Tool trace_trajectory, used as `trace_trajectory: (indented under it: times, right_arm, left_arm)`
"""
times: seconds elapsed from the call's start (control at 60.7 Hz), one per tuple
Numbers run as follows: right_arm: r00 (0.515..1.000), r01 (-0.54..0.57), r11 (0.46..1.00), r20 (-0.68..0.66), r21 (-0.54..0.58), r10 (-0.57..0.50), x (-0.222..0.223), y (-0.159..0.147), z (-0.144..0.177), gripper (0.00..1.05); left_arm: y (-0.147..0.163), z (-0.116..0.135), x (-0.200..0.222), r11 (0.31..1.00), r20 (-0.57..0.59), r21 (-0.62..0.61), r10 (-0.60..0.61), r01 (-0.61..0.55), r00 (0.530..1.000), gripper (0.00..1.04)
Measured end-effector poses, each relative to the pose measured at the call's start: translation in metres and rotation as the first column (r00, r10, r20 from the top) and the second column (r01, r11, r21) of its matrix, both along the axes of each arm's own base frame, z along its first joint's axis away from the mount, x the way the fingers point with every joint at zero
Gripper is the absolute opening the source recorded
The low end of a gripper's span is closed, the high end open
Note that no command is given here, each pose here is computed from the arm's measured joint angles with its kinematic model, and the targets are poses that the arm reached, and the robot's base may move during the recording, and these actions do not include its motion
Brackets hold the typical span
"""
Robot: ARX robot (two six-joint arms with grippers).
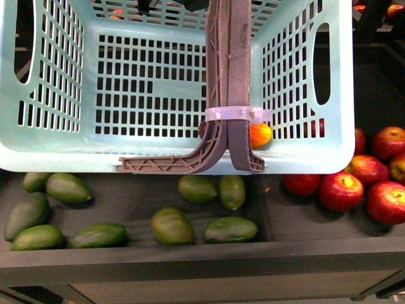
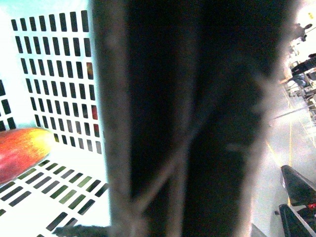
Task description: Pick mango and avocado into basket
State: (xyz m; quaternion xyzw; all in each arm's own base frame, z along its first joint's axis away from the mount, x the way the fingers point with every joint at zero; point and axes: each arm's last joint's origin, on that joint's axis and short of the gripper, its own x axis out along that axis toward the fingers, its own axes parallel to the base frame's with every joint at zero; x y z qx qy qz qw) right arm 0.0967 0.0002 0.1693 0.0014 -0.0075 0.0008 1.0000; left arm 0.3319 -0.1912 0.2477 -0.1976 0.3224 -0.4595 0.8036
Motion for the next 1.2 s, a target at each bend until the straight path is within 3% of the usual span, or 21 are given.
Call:
trace_trajectory:
  times: [0.593,0.692,0.873,1.038,1.203]
  right_arm:
    - [1.0,-0.002,1.0,-0.003,0.0,0.002,0.0,0.0,0.0,0.96]
    - [0.984,-0.022,1.0,-0.177,0.002,0.022,0.008,-0.006,0.0,0.96]
    - [0.952,0.056,0.998,-0.298,-0.034,-0.064,0.056,-0.036,0.019,0.96]
    - [0.842,0.038,0.998,-0.537,-0.046,-0.056,0.115,-0.057,0.003,0.96]
    - [0.637,-0.003,1.0,-0.771,-0.017,-0.011,0.159,-0.061,-0.043,0.96]
  left_arm:
    - [0.005,0.0,0.003,0.999,0.009,0.011,0.034,-0.034,0.999,0.11]
    - [0.004,0.0,0.003,1.0,0.009,0.007,0.023,-0.023,1.0,0.11]
    - [-0.002,0.0,-0.001,1.0,0.003,-0.003,-0.019,0.019,1.0,0.11]
    - [-0.002,0.0,-0.001,1.0,0.0,-0.003,-0.015,0.015,1.0,0.11]
    - [0.001,0.0,0.001,1.0,0.006,0.006,0.011,-0.011,1.0,0.11]
